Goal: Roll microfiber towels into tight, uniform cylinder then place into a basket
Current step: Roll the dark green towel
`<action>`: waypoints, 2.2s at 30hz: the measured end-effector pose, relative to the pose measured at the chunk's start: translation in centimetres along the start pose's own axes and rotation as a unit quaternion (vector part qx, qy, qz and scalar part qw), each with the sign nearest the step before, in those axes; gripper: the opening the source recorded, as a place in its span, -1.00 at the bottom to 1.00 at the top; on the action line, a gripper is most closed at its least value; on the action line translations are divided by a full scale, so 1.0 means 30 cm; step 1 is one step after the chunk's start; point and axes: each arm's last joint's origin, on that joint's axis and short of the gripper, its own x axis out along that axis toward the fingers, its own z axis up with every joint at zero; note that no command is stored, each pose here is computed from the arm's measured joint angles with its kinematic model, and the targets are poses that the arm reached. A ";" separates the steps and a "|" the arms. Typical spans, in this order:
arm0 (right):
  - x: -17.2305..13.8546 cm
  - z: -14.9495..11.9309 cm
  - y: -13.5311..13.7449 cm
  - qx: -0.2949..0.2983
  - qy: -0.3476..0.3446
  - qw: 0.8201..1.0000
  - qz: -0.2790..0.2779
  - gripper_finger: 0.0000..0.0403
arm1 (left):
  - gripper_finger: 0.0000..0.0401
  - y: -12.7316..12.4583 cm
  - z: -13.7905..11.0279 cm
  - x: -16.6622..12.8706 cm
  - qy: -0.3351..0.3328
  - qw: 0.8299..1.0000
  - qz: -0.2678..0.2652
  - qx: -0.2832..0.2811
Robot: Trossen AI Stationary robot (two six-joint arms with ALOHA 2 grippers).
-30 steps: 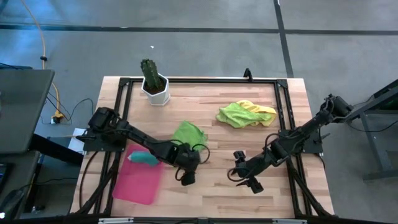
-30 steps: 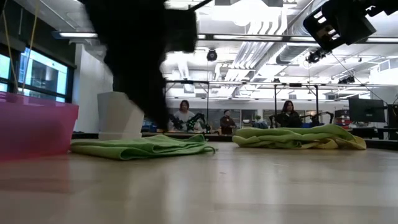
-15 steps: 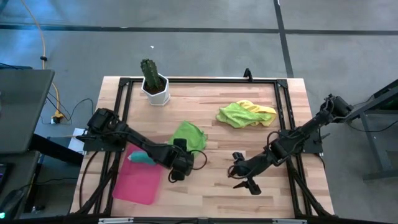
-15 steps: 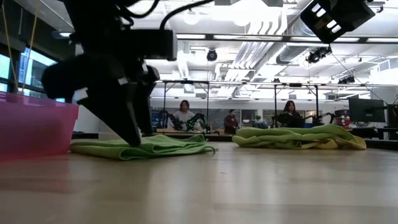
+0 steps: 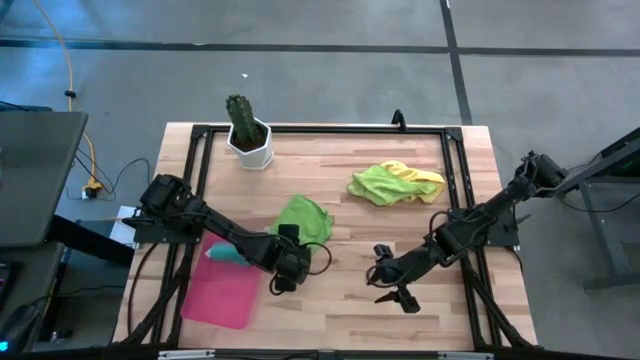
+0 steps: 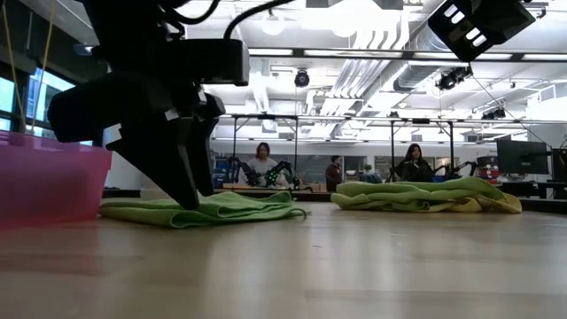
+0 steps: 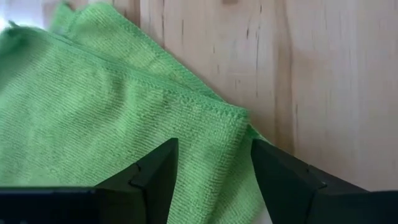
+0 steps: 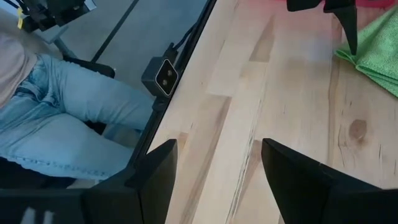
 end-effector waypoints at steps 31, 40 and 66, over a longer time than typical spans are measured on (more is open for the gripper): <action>0.000 0.000 0.000 -0.004 0.000 1.000 0.000 0.13 | -0.58 -0.029 0.006 0.066 -0.009 1.000 -0.002 -0.004; 0.000 0.000 0.000 -0.004 0.000 1.000 0.000 0.13 | -0.97 -0.032 0.012 0.057 0.000 0.999 -0.039 -0.027; 0.000 0.000 0.000 -0.004 0.000 1.000 0.000 0.13 | -0.59 -0.123 0.068 -0.016 -0.002 0.979 -0.199 -0.034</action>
